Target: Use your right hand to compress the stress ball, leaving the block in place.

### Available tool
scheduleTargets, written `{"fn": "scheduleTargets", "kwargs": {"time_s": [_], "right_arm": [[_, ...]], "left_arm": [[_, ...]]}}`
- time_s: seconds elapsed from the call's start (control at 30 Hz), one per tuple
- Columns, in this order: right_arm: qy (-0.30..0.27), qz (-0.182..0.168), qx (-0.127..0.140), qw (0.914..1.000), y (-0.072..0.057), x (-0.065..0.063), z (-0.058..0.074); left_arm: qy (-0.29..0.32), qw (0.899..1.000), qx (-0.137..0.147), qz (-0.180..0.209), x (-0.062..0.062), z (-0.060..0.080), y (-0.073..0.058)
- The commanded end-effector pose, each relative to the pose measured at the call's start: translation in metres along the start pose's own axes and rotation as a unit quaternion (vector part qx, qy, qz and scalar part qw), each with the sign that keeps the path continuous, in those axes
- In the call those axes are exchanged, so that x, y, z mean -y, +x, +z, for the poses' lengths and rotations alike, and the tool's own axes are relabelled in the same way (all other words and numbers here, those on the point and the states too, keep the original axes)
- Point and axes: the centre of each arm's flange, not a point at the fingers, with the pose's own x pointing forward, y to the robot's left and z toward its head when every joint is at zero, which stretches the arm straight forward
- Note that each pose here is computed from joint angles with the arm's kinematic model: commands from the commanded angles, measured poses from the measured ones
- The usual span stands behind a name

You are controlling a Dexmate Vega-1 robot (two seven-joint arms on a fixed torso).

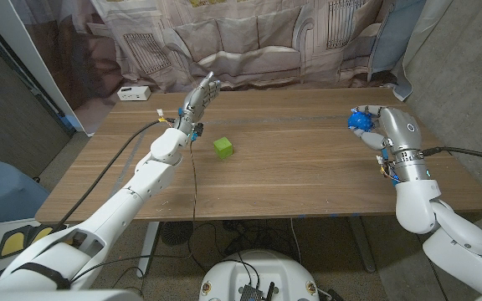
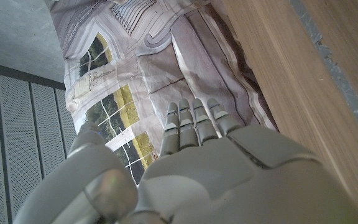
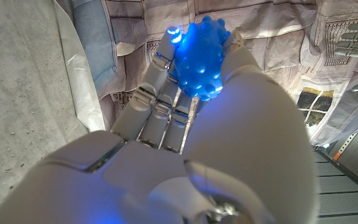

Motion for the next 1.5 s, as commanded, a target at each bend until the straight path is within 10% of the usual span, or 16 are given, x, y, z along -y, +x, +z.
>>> {"fn": "scheduleTargets", "kwargs": {"time_s": [0.03, 1.5], "right_arm": [[-0.009, 0.002, -0.004, 0.9999, 0.000, 0.001, -0.001], [-0.035, 0.032, -0.008, 0.9988, -0.008, 0.015, -0.006]], "left_arm": [[0.001, 1.000, -0.004, -0.004, 0.003, 0.000, 0.002], [0.000, 1.000, -0.006, -0.009, 0.012, -0.002, 0.010]]}}
